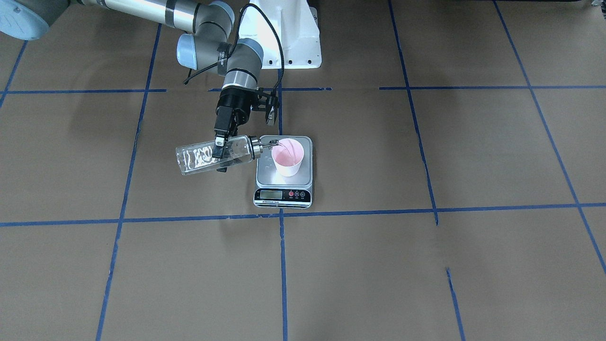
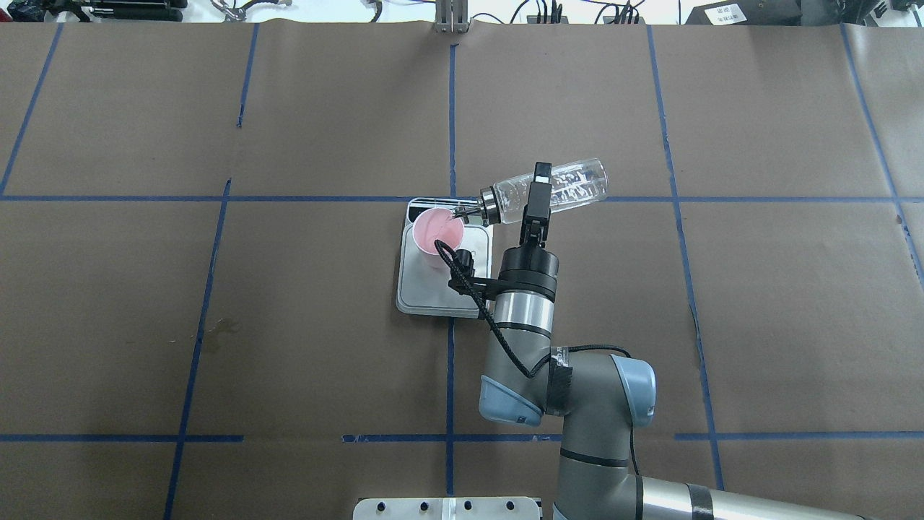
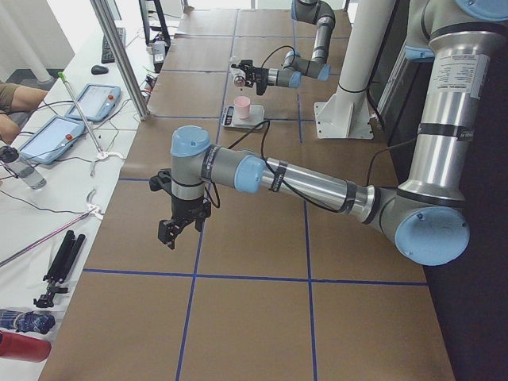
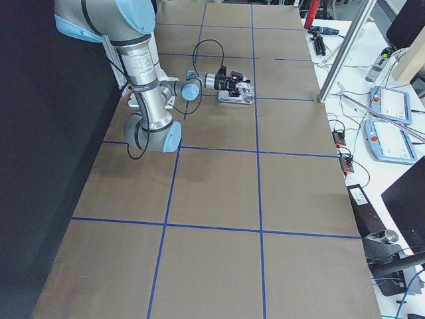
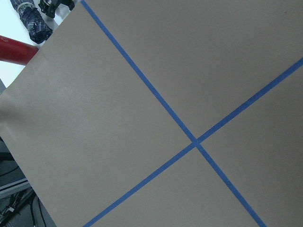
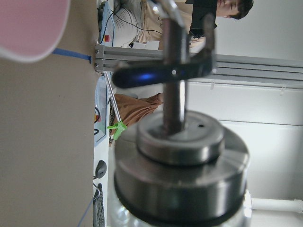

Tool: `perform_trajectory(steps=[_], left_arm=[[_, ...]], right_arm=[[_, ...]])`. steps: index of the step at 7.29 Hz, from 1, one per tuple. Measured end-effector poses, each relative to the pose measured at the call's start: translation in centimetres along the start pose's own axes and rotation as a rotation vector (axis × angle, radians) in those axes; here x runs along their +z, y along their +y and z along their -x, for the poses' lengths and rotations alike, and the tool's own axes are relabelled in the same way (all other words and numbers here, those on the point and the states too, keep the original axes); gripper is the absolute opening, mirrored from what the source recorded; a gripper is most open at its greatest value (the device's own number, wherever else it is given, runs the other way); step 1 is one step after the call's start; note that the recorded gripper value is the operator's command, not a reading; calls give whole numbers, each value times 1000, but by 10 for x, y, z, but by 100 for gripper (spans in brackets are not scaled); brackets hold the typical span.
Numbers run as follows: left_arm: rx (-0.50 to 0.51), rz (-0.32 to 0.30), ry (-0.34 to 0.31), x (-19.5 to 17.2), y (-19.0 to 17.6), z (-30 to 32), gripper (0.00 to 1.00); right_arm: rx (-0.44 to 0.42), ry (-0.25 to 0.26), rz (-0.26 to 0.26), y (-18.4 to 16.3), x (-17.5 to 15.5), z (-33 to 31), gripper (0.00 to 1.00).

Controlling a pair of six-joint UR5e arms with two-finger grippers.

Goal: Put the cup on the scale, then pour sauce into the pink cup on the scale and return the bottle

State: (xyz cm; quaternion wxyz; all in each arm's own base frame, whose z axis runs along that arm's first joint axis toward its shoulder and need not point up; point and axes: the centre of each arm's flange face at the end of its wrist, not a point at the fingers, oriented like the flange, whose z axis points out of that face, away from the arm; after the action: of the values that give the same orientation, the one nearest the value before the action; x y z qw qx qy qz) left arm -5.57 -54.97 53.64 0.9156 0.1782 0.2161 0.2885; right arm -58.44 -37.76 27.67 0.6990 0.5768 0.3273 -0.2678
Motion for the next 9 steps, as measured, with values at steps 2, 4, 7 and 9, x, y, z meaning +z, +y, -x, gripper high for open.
perform_trajectory(steps=[2,4,7,9], left_arm=[[1,-1,0,-1,-1,0,100],[1,-2,-1,-1,-1,0,100],[3,-4,-1,-2,-2,-1,100],[4,-5,-1,-3,-2,-1,100]], right_arm=[[-13,14,1,4,1,2,0],[-22,23,1,5,1,3,0],[-22,25,0,5,1,2,0],[-18,25,0,5,1,0,0]])
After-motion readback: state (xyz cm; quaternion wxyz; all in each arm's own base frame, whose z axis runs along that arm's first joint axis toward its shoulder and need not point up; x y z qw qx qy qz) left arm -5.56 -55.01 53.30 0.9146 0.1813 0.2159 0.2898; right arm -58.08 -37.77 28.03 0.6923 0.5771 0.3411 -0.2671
